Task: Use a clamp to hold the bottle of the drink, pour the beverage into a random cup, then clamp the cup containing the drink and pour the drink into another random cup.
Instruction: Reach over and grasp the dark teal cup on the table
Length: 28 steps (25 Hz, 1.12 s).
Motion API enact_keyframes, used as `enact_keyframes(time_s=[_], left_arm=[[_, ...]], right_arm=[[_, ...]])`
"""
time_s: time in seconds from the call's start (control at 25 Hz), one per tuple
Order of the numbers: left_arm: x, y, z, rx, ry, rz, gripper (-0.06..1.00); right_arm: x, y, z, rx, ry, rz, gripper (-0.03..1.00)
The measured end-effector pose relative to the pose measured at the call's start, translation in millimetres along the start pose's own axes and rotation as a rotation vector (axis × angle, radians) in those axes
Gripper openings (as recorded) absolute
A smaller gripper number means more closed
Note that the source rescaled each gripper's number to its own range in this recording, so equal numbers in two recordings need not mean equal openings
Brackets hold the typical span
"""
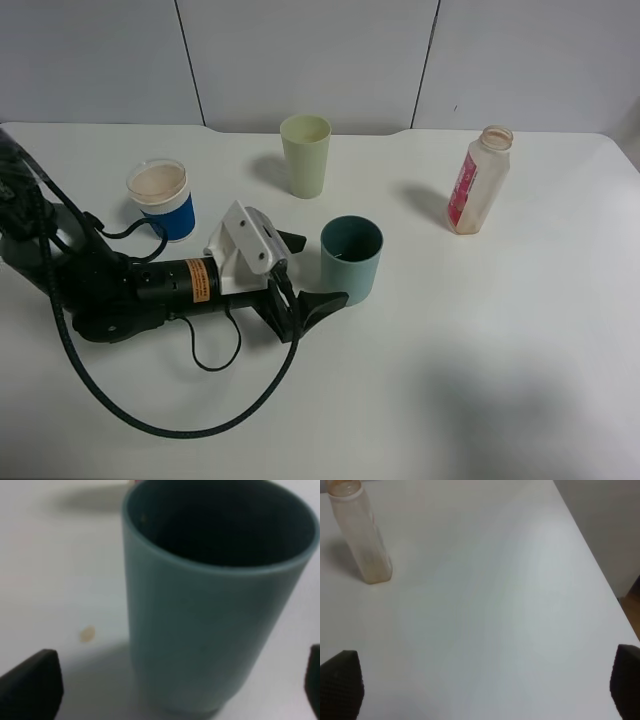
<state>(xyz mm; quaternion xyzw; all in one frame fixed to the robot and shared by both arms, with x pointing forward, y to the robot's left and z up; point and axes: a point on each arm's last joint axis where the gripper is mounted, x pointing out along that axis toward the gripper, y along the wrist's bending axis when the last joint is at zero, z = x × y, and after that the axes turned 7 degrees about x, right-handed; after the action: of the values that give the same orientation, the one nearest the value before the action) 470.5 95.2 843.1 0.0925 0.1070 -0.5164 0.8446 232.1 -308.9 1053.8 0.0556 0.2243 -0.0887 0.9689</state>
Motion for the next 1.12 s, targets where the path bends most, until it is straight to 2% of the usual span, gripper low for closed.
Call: enact_keyframes(time_s=[0.32,0.92,1.12], left_arm=[[20,-5,2,0.019,-0.028,-0.025,0.93],[42,5,2,0.028,-0.067,-0.006,0.93],[48,-3,2,0.027,-0.069,-0.031,0.93]], right_arm=[[0,0,0,0.000,0.000,0.000,0.98],[0,0,0,0.000,0.000,0.000,0.98],[0,0,0,0.000,0.000,0.000,0.98]])
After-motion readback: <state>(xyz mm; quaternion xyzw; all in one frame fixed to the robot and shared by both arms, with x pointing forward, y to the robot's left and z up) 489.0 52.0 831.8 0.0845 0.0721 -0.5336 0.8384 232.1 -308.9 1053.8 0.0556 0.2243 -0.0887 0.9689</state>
